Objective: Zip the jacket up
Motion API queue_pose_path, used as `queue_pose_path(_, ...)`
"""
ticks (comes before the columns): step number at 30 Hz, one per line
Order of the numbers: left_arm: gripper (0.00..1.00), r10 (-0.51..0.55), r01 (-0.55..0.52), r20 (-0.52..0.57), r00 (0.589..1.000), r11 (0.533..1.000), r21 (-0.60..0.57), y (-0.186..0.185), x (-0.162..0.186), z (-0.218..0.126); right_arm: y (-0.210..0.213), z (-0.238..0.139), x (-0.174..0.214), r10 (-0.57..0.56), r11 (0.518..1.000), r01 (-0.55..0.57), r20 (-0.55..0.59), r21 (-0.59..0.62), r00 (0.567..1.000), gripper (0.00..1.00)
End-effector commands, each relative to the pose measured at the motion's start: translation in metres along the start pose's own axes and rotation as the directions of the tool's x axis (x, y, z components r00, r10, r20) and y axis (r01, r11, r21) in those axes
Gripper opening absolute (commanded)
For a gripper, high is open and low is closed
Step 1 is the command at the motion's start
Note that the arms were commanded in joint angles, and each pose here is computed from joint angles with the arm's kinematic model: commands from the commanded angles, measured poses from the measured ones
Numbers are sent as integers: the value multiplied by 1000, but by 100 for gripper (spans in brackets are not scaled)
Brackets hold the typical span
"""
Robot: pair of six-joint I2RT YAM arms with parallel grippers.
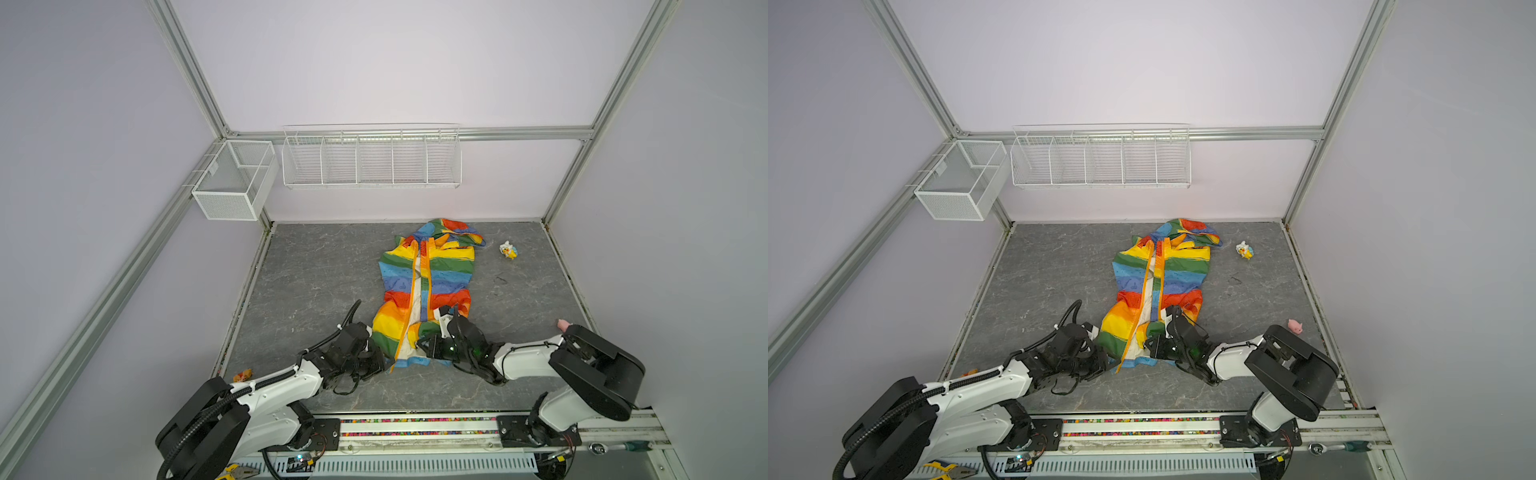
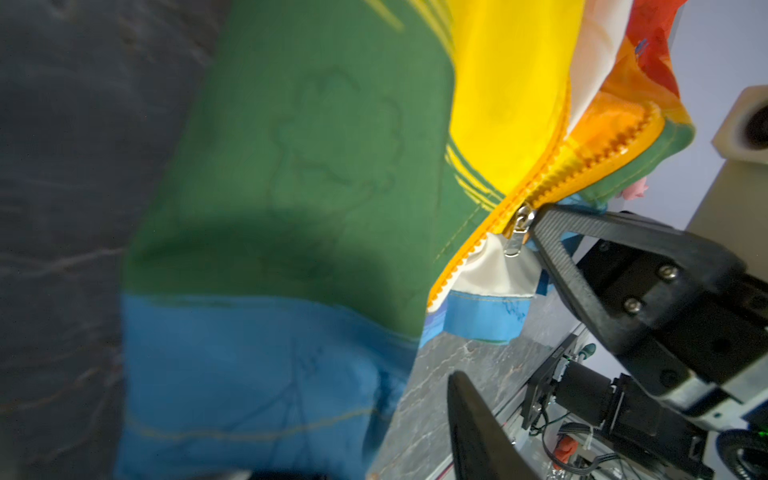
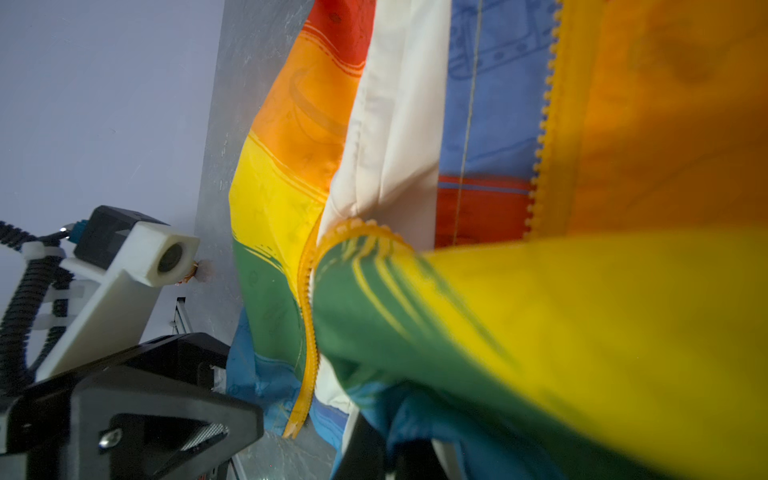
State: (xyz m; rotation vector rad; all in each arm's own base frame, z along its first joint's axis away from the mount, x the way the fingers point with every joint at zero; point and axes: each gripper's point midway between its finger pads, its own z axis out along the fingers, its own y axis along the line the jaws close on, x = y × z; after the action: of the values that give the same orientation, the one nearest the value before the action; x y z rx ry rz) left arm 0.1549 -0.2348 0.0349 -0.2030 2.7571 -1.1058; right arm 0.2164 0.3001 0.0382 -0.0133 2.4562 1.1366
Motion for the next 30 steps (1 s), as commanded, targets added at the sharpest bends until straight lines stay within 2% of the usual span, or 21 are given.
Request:
queue_pose_path(1,41,70,-70,-14,997,997,22,-2,2,4,0,-1,1,9,1000,-9,8,1,1000,6)
queue_pose_path(9,30,102,-101,-40,994,994,38,-4,5,9,1,-2,0,8,1000,-8,10,0,1000,6)
queue_pose_path(16,19,90,-88,-54,995,996,30,-1,6,15,1,-3,1,7,1000,-7,12,-1,1000,6)
queue_pose_path(30,2,127,-126,-17,992,991,54,-20,-3,5,7,-20,-5,-13,1000,13,44,-5,999,6)
